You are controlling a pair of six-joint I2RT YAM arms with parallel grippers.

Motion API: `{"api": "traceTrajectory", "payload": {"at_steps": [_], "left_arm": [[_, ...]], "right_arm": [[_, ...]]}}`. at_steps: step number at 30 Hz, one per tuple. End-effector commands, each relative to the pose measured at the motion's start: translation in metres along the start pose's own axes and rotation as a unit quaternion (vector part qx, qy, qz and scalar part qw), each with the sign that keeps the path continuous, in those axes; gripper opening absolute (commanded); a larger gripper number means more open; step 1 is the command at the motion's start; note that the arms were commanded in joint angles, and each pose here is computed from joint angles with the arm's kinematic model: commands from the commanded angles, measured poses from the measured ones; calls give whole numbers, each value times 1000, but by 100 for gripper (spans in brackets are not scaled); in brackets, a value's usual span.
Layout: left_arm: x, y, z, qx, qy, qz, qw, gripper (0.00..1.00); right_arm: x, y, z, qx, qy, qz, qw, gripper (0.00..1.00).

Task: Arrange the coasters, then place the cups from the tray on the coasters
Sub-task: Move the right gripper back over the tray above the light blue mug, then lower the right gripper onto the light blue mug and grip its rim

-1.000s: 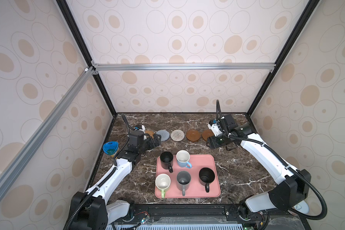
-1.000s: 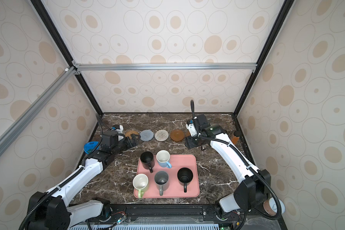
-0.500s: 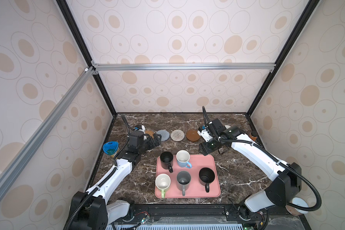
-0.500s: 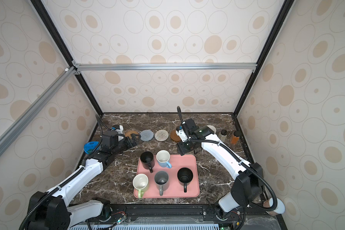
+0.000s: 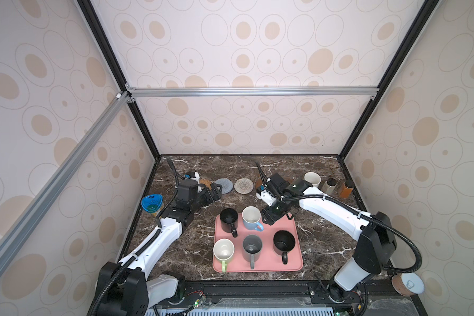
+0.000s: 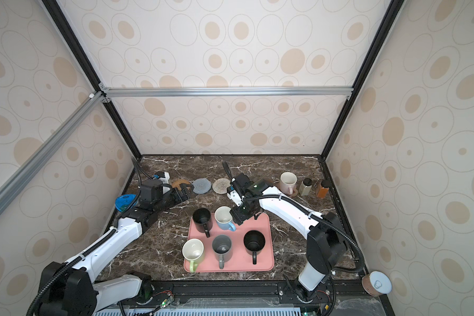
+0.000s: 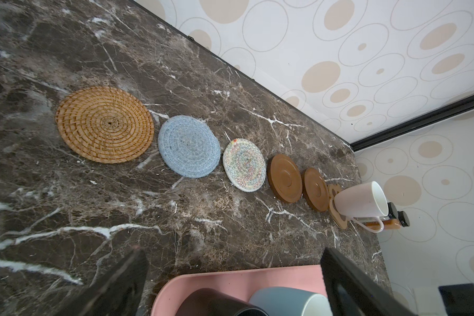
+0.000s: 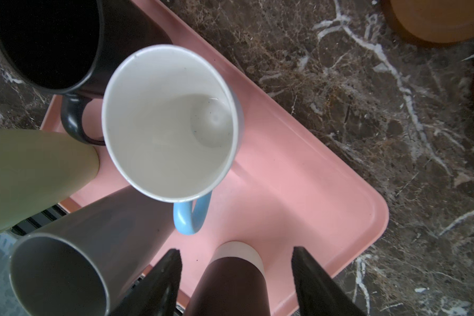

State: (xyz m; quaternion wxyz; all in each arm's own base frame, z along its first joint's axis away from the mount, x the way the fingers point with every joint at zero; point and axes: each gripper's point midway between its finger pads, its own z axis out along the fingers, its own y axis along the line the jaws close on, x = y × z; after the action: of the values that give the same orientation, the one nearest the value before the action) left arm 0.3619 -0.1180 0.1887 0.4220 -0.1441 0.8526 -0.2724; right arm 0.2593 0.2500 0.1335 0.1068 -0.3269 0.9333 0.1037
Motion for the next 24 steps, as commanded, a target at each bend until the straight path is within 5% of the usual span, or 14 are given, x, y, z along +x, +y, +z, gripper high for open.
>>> {"api": "traceTrajectory", "payload": {"at_steps": [1,24], "left_arm": [[-7,-4,1,9,-8,-4,1000,100],[-2,-2,1,12,-7,-8,1000,100]], "right_arm": [[2,5,2,5,13,-15,1000,68],[0,25,43,58,42,-51,996,65]]}}
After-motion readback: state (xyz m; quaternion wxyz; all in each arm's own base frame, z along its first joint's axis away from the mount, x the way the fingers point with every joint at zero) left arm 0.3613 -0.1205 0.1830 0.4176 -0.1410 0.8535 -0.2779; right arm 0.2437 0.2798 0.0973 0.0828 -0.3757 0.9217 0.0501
